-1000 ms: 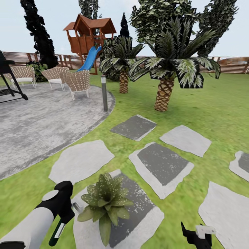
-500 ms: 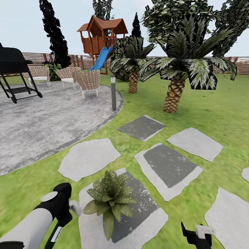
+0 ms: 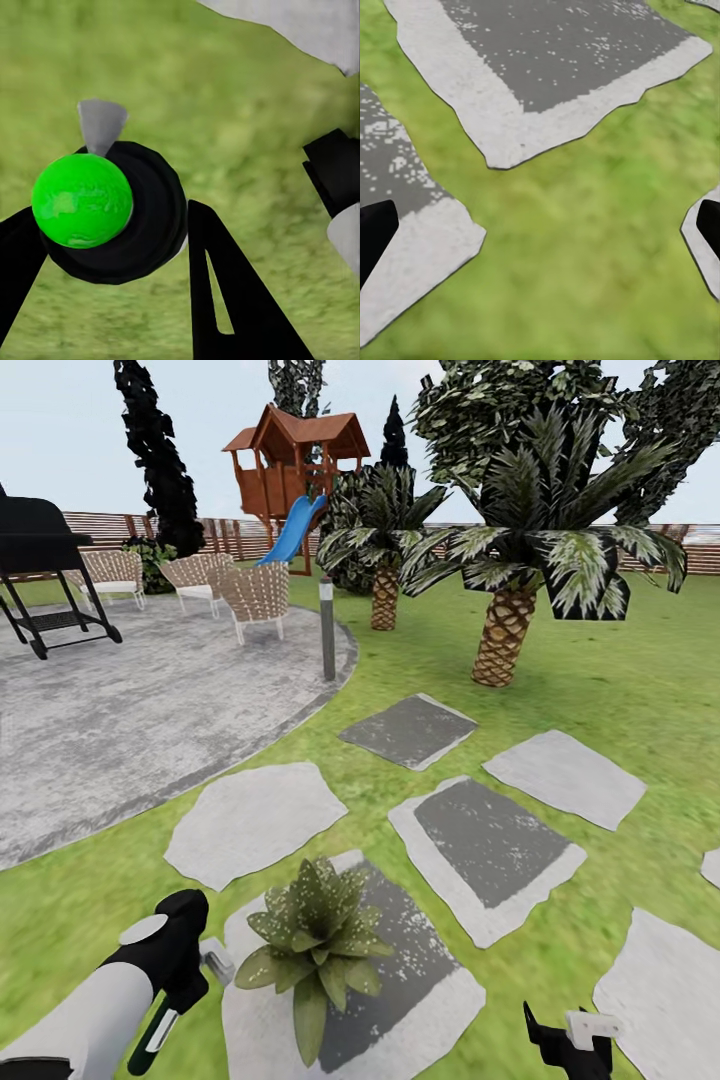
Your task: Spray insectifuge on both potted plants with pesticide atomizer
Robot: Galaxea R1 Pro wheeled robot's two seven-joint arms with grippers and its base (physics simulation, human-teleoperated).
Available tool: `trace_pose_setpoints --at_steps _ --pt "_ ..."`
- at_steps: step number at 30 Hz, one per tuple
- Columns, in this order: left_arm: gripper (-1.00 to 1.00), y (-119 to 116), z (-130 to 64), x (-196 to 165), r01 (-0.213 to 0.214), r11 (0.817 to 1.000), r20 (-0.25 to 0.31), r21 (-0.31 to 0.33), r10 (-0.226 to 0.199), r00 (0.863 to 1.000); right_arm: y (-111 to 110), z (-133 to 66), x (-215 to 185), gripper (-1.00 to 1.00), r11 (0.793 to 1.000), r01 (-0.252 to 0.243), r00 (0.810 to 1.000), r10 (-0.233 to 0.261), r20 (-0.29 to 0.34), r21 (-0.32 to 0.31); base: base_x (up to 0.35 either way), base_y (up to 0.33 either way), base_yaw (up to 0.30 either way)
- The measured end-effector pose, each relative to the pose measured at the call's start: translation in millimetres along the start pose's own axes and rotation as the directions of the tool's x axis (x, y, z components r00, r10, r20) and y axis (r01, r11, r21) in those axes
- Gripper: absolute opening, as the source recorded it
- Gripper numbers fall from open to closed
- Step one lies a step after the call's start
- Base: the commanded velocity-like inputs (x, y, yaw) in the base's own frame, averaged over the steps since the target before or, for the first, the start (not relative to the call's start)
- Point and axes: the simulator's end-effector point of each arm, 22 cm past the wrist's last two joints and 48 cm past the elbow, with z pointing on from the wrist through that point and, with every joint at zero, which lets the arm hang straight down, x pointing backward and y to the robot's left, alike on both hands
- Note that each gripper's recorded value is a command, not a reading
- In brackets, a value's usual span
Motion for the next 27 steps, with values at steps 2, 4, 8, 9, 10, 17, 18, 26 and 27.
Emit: trace_pose_setpoints --at_steps 2,4,8,9,10,17,18,26,27 --pt "-1.0 -6 4.9 3 -0.002 1.0 -0.013 0.015 0.002 1.0 0 0.1 0 1.0 1.0 0.0 1.0 0.0 0.0 -0.001 0.0 0.0 0.228" --pt "-1.0 -10 10.2 8 -0.005 1.0 -0.03 0.028 0.006 1.0 0 0.1 0 1.0 1.0 0.001 1.0 -0.001 0.0 -0.001 0.0 0.0 0.183" --pt "-1.0 -16 12.6 7 0.016 0.998 -0.017 0.06 -0.015 1.0 0 0.0 0 1.0 1.0 0.0 1.0 0.0 0.0 0.0 0.048 0.0 0.029" --pt "-1.0 -16 12.4 7 0.018 0.998 -0.013 0.063 -0.017 1.0 0 -0.1 0 1.0 1.0 0.001 1.0 -0.001 0.0 -0.001 0.101 0.0 0.003" --pt "-1.0 -16 11.5 5 0.02 0.998 -0.008 0.064 -0.019 1.0 0 -0.1 0 1.0 1.0 0.0 1.0 0.0 0.0 0.0 0.065 0.0 0.002" --pt "-1.0 -15 13.0 8 0.02 0.998 -0.013 0.064 -0.02 1.0 0 0.0 0 1.0 1.0 0.0 1.0 0.0 0.0 -0.001 0.01 0.0 0.006" --pt "-1.0 -14 13.0 8 0.022 0.998 -0.013 0.064 -0.021 1.0 0 0.0 0 1.0 1.0 0.001 1.0 -0.001 0.0 -0.001 0.0 0.0 0.096" --pt "-1.0 -13 9.3 4 0.022 0.998 0.0 0.057 -0.022 1.0 0 -0.2 0 1.0 1.0 0.0 1.0 0.0 0.001 0.0 0.211 0.033 0.079" --pt "-1.0 -14 9.4 3 0.021 0.998 0.0 0.058 -0.021 1.0 0 -0.1 0 1.0 1.0 0.0 1.0 0.0 0.001 0.0 0.21 0.005 0.002"
